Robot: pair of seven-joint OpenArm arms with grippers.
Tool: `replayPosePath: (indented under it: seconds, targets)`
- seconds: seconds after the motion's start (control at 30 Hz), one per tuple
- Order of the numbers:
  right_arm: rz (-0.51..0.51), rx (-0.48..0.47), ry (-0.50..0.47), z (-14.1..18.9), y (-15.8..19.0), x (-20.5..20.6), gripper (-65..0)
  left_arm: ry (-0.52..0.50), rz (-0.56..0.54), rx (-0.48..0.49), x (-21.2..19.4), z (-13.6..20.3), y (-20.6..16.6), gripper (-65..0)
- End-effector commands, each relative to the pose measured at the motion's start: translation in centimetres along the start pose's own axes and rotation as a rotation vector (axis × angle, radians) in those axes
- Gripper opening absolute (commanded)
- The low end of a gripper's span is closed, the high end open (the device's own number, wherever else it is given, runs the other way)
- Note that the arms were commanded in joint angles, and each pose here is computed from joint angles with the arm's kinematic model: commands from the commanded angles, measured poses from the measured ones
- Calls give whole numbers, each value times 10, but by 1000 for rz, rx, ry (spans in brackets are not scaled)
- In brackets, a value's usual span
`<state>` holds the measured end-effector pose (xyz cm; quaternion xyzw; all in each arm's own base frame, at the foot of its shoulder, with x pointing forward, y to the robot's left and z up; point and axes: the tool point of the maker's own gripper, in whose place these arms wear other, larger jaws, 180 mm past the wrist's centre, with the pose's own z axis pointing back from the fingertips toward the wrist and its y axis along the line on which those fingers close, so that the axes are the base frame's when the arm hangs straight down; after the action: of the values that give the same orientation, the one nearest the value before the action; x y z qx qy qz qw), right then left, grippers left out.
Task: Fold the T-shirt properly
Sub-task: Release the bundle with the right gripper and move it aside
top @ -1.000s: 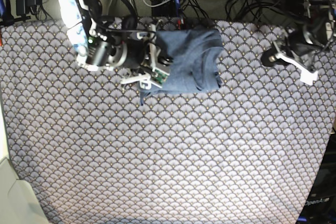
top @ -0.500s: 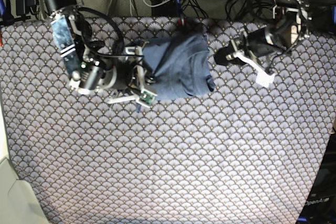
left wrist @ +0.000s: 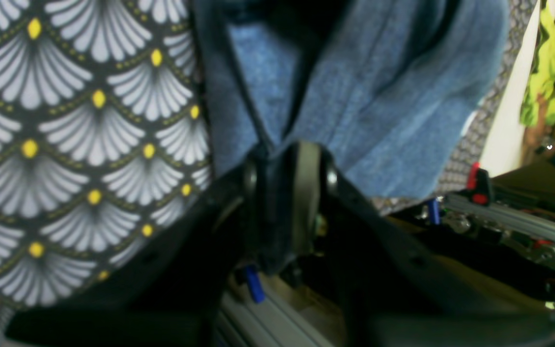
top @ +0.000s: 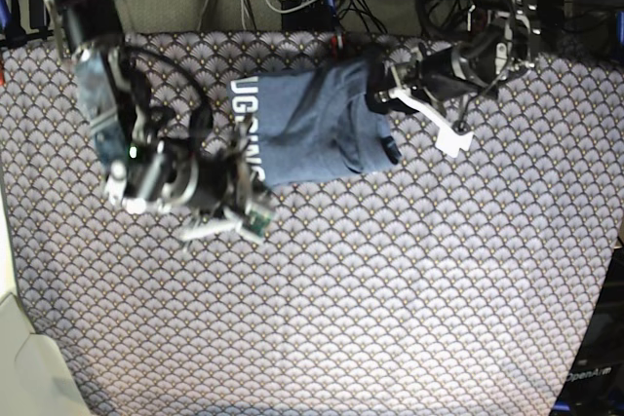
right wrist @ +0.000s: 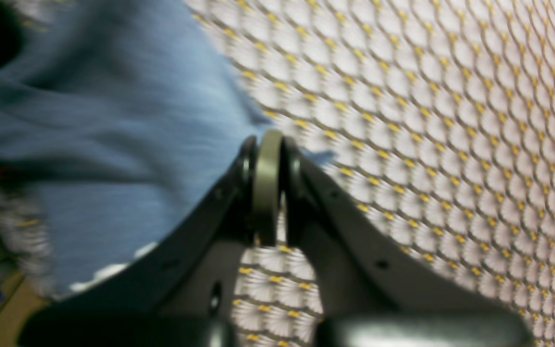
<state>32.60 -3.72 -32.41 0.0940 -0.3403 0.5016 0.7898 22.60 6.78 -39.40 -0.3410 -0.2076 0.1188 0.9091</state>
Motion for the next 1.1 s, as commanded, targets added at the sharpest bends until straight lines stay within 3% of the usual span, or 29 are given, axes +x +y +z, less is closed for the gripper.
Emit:
replayPosePath:
  seconds: [0.0, 0.13, 0.27, 0.6, 0.73, 1.07]
  targets:
    - [7, -28, -18, 3, -20, 7, -650, -17, -8, -33, 5, 1, -10, -560]
    - [-48, -41, 46, -10, -56, -7, -650, -21, -1, -38, 5, 0, -12, -560]
    - [-112, -35, 27, -22, -74, -13, -650, -8, 20, -27, 2, -4, -5, -561]
    - [-59, 113, 76, -66, -33, -28, -650, 11, 43, -13, 0, -9, 4, -561]
    - [-53, 121, 91, -67, -30, -35, -650, 2, 34, -15, 5, -9, 3, -561]
    - [-68, 48, 158, -43, -64, -72, -650, -36, -1, -37, 30, -9, -8, -561]
